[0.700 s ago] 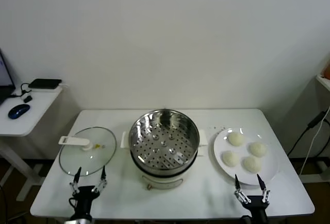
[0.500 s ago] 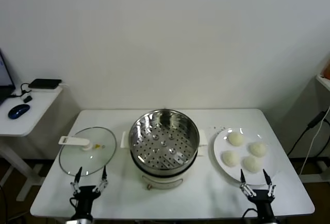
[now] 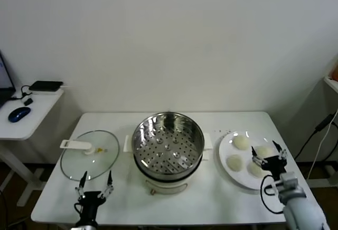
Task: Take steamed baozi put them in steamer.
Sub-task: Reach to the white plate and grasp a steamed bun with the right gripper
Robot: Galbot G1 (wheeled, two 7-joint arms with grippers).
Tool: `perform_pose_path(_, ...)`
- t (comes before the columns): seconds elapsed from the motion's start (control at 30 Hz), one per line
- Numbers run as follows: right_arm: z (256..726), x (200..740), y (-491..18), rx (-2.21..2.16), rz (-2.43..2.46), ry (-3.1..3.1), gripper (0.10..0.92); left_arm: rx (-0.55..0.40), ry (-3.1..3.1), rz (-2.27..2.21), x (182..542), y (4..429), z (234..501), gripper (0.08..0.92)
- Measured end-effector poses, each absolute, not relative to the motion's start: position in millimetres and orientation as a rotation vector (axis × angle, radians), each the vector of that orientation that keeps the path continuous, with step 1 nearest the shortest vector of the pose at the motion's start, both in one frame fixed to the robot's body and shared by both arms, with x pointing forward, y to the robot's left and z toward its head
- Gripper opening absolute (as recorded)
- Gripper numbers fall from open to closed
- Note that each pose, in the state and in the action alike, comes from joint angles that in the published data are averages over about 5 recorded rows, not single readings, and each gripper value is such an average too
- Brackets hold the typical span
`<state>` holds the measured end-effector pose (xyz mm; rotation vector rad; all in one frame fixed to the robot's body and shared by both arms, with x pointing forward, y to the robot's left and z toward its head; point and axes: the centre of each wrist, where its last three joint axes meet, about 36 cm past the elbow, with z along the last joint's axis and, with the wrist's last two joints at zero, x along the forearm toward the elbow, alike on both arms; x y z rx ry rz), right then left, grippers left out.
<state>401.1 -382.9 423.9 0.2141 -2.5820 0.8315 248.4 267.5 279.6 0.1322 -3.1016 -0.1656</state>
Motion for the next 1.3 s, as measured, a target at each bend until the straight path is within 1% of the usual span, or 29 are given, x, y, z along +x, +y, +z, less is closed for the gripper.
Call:
perform_pose_path(0.4, 497.8, 499.3, -388.4, 0.720, 1.257, -2.121, 0.823, 0.095, -3.096, -0.204, 245.4, 261.6, 270.2, 0.823)
perform_pose_path(0.63, 528.5, 555.1, -389.2, 0.966, 1.380, -1.844, 0.823, 0.064, -3.095, -0.222, 243.6, 255.8, 264.7, 0.823)
perform_pose_path(1.03, 527.8, 627.3, -399.3, 1.165, 1.454, -1.439, 0.823, 0.033, -3.086, -0.255, 240.4, 255.0, 258.6, 0.823)
perform_pose_path(1.3, 518.5, 671.4, -390.1, 1.206, 1.497, -1.330, 0.823, 0.037, -3.072, -0.275, 238.4, 259.9, 253.6, 0.823)
